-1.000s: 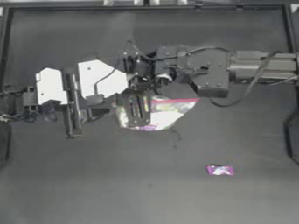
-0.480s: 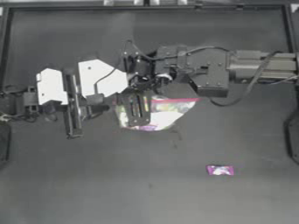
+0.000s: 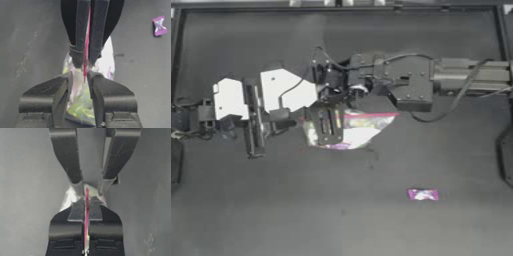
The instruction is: Put candy in bag
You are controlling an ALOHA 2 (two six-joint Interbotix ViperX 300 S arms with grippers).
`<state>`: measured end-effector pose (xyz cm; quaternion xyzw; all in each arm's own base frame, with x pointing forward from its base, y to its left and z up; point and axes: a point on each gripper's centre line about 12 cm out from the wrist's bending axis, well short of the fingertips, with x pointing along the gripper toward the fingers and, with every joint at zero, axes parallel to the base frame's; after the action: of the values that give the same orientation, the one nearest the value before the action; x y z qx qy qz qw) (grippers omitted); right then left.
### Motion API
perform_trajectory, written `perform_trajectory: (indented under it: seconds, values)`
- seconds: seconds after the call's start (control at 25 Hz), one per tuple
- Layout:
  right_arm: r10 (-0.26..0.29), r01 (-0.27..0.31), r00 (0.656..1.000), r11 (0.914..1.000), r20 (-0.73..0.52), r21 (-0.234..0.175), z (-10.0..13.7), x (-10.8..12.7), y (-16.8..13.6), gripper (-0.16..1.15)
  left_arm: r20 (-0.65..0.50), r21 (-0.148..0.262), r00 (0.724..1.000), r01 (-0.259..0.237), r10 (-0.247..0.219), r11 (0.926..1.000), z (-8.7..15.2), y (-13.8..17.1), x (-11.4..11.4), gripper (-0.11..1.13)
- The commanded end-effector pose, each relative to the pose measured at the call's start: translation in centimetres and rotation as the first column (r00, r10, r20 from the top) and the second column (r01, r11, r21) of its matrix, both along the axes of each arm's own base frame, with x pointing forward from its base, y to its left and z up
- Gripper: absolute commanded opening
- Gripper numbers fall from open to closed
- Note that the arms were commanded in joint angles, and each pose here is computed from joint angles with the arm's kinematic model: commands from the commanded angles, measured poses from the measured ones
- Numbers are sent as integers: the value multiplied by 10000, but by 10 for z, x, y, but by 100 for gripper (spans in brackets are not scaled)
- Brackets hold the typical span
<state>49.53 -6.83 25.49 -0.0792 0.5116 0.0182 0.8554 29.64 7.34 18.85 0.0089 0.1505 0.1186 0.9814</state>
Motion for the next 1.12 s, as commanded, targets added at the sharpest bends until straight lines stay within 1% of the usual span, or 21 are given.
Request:
perform_trajectory:
  seconds: [0.04, 0.2, 0.4, 0.56, 0.64, 0.76, 0.84, 0.96, 1.12]
  values:
    - [49, -41, 9973, 9999, 728, -104, 33, -5, 3, 6, 360, 77, 9993, -44, 41, 10000, 10, 2, 4, 68]
    - [60, -55, 9972, 10000, 748, -75, 33, -5, 4, 6, 349, 59, 9994, -48, 46, 10000, 10, 2, 5, 68]
    - [60, -55, 9974, 10000, 717, -71, 32, -5, 4, 6, 535, 136, 9986, -40, 32, 9999, 10, 3, 6, 66]
    - [60, -55, 9973, 10000, 733, -73, 33, -5, 4, 6, 470, 78, 9989, -57, 54, 10000, 7, 3, 7, 65]
    - [62, -56, 9973, 9999, 730, -88, 32, -5, 4, 6, 474, 64, 9989, -61, 58, 10000, 7, 3, 7, 63]
    - [58, -54, 9975, 10000, 704, -54, 31, -5, 4, 6, 485, 82, 9988, -42, 38, 10000, 8, 2, 7, 51]
    - [60, -55, 9976, 10000, 687, -67, 31, -5, 4, 6, 479, 107, 9989, -12, 7, 9999, 8, 2, 7, 37]
    - [57, -54, 9978, 10000, 659, -47, 29, -5, 4, 6, 499, 154, 9987, 51, -59, 9999, 9, 0, 7, 22]
    - [59, -56, 9980, 10000, 627, -58, 28, -5, 4, 6, 490, 190, 9986, 169, -178, 9997, 9, -3, 8, 8]
